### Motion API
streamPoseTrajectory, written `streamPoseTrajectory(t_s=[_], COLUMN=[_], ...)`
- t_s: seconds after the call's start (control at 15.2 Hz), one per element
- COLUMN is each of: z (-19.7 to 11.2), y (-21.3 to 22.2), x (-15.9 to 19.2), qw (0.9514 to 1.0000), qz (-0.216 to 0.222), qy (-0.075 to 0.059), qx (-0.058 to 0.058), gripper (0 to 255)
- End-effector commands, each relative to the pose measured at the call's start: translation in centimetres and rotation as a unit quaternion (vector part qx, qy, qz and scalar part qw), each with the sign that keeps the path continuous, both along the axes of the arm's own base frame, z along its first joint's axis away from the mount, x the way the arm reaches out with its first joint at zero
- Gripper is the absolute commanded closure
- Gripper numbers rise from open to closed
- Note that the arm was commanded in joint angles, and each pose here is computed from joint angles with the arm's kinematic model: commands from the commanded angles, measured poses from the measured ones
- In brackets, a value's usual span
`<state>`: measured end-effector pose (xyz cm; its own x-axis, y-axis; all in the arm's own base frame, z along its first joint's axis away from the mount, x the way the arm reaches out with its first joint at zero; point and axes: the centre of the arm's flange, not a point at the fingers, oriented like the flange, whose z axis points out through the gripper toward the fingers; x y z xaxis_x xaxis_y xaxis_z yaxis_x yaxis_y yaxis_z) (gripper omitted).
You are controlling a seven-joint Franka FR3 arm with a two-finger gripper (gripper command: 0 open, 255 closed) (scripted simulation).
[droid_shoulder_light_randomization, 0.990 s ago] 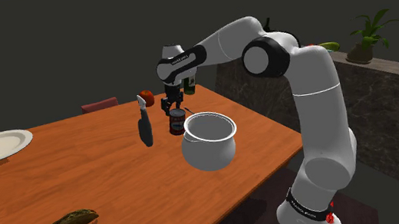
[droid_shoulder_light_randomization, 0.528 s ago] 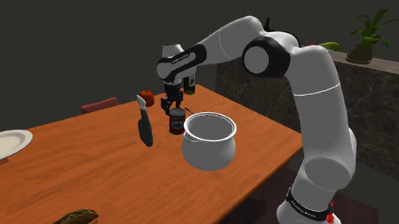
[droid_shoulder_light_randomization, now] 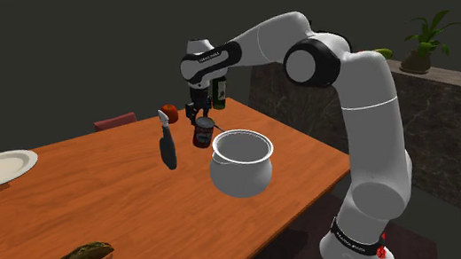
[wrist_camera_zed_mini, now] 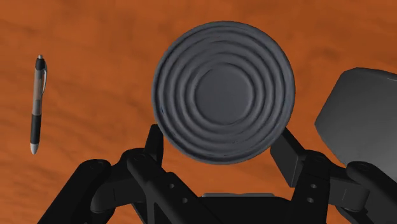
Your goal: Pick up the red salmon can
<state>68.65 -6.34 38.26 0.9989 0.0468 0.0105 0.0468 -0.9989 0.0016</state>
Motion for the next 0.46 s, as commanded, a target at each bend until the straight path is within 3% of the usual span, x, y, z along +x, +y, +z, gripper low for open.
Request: streamPoseTrajectory(t_s=[0.0,0.4], z=[1.1,3.3], y=[0.1,0.1], x=[0.0,0.0], qw=[1.0000,1.0000], qz=[0.000,0.000], qy=[0.000,0.000], qx=[0.000,0.000], gripper=[255,255])
